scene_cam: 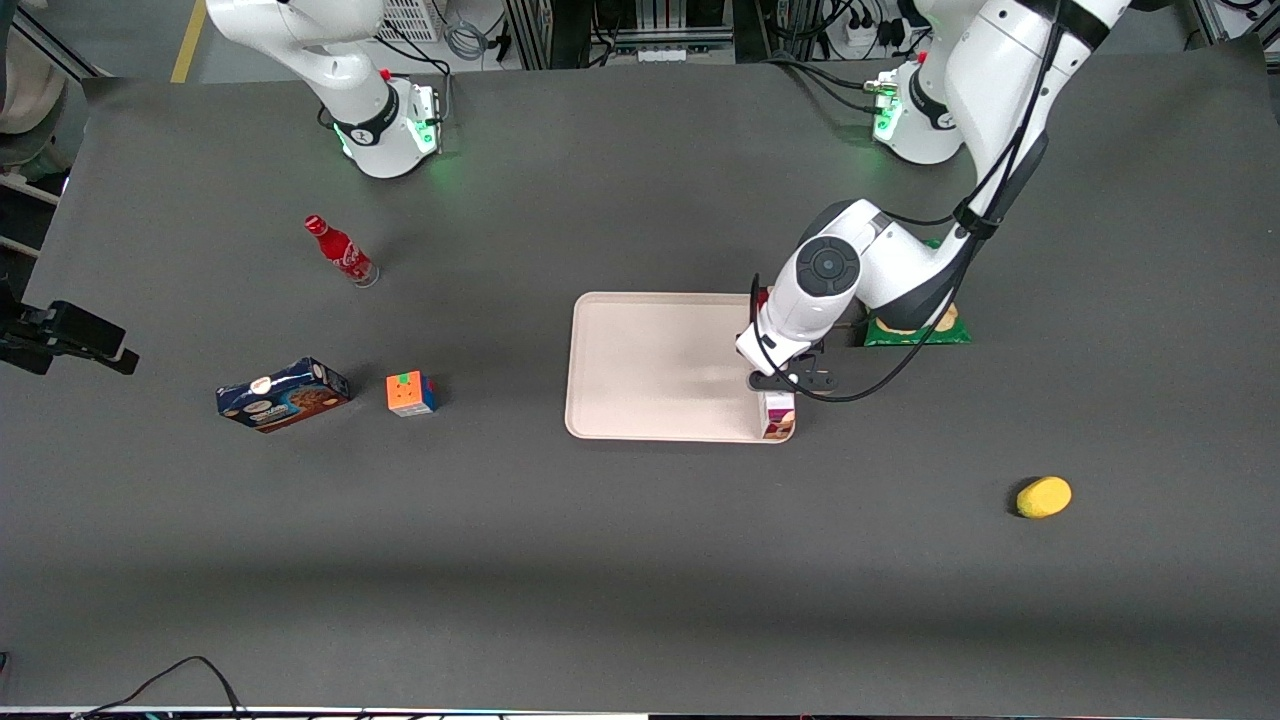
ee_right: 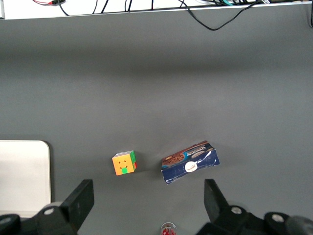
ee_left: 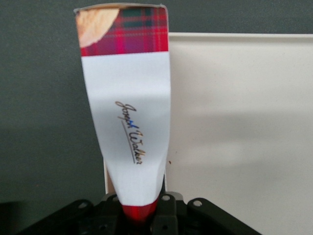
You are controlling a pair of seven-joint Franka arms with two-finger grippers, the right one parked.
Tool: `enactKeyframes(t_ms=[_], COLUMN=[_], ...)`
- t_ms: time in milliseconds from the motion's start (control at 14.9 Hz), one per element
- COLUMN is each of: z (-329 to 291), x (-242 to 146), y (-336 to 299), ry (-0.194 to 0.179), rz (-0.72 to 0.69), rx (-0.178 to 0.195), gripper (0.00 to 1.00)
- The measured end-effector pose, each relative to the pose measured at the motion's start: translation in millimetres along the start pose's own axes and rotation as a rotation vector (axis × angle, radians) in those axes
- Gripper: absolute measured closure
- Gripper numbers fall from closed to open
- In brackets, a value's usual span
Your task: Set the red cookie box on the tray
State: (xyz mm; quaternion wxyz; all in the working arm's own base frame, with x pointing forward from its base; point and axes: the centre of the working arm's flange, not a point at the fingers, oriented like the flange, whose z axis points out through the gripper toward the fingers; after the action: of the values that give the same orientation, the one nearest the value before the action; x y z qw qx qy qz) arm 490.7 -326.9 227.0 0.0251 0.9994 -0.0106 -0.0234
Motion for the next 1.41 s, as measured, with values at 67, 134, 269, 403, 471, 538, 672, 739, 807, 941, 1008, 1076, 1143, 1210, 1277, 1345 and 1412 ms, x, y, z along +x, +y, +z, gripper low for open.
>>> enactKeyframes(t_ms=[67,134,269,403,471,538,672,739,807,941,1008,1076,1143,1210,1277,1345,1412], z=[1,3,7,6,6,5,-2,-11,-23,-62,-88,-116,-147,-177,-207,-237,-264], x=[0,0,-1,0,0,1,6,13,22,44,55,66,75,84,95,105,115], y=[0,0,0,1,2,2,5,7,9,11,10,8,2,-9,-28,-54,-81], ry=[-0.002,-0.004,-0.008,-0.004,-0.002,0.001,0.017,0.028,0.035,0.052,0.068,0.086,0.106,0.119,0.124,0.115,0.096], rz=[0.000,0.000,-0.002,-0.006,-0.008,-0.014,-0.034,-0.040,-0.045,-0.063,-0.076,-0.087,-0.072,-0.036,0.000,0.025,0.029], rx=[0.000,-0.001,-0.005,-0.009,-0.011,-0.013,-0.023,-0.026,-0.021,0.002,0.013,0.025,0.044,0.069,0.100,0.116,0.113], gripper=[0.81,0.81,0.71,0.52,0.42,0.33,0.11,0.02,0.00,0.00,0.00,0.00,0.00,0.00,0.00,0.00,0.00])
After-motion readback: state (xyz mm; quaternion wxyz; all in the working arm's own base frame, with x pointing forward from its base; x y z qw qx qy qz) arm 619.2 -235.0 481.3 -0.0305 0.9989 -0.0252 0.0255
